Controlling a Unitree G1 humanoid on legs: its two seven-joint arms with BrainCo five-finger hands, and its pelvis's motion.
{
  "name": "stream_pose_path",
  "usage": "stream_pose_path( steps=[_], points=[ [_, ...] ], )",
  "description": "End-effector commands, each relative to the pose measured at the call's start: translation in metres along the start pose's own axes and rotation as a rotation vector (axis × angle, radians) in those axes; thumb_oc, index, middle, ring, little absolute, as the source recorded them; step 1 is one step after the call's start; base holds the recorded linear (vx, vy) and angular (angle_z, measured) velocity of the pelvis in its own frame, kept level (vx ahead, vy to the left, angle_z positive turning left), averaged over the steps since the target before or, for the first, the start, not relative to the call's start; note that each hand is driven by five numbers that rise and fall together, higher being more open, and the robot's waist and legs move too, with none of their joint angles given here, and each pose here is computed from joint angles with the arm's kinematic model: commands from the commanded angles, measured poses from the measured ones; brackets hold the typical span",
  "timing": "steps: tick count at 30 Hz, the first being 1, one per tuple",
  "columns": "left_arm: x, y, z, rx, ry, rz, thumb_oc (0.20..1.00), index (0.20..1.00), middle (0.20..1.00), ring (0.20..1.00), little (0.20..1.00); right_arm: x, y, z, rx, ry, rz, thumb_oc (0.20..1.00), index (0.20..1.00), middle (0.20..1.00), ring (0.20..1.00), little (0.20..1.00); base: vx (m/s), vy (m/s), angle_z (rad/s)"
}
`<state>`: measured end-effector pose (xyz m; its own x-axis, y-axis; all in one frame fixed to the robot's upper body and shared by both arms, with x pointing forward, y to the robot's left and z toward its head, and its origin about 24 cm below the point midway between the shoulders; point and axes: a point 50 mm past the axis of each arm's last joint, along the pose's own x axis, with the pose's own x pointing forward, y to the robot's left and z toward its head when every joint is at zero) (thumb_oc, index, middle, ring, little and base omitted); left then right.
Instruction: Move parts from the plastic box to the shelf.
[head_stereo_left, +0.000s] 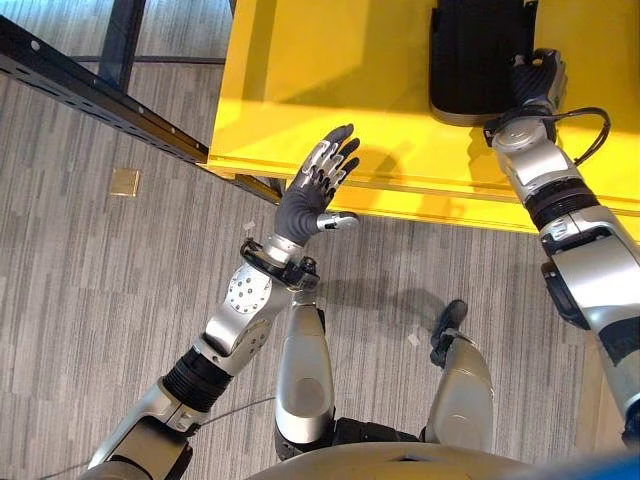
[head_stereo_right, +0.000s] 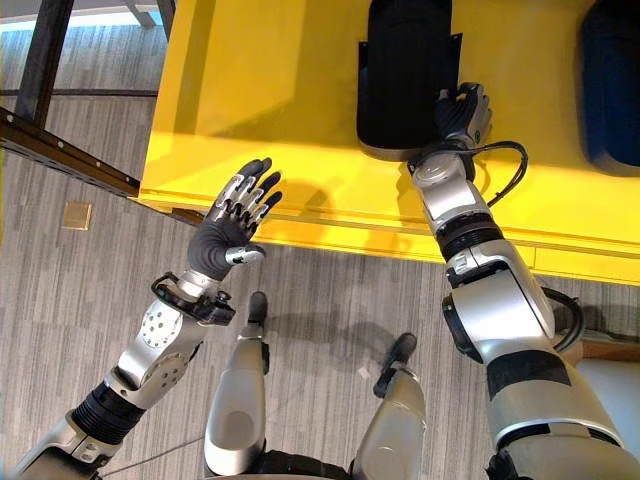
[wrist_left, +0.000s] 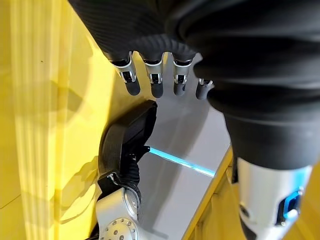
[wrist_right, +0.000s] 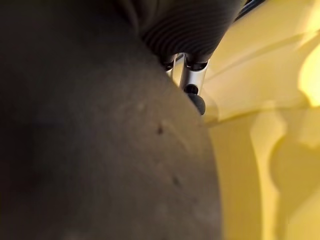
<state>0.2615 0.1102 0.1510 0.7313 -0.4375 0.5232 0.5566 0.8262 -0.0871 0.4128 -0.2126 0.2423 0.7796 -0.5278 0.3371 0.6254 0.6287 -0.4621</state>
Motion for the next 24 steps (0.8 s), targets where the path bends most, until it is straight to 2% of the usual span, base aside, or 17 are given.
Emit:
stream_pose_path(
  steps=[1, 16, 24],
  points=[
    [0.004, -0.019, 0.020, -0.063, -0.111, -0.079, 1.000, 1.000, 1.000, 1.000, 1.000, 0.021, -0.042, 0.053, 0.017, -0.166, -0.170, 0.200, 0.200, 0.200, 0.200, 0.200, 0.04, -0.009, 0.01],
    [0.000, -0.021, 0.018, -0.082, -0.090, -0.102, 1.000, 1.000, 1.000, 1.000, 1.000, 0.030, -0.067, 0.051, -0.080, -0.208, -0.262, 0.200, 0.200, 0.200, 0.200, 0.200, 0.03, -0.010, 0.00],
    [0.000, -0.020, 0.017, -0.093, -0.086, -0.102, 1.000, 1.000, 1.000, 1.000, 1.000, 0.031, -0.069, 0.058, -0.171, -0.284, -0.246, 0.200, 0.200, 0.200, 0.200, 0.200, 0.01, -0.001, 0.00]
  ],
)
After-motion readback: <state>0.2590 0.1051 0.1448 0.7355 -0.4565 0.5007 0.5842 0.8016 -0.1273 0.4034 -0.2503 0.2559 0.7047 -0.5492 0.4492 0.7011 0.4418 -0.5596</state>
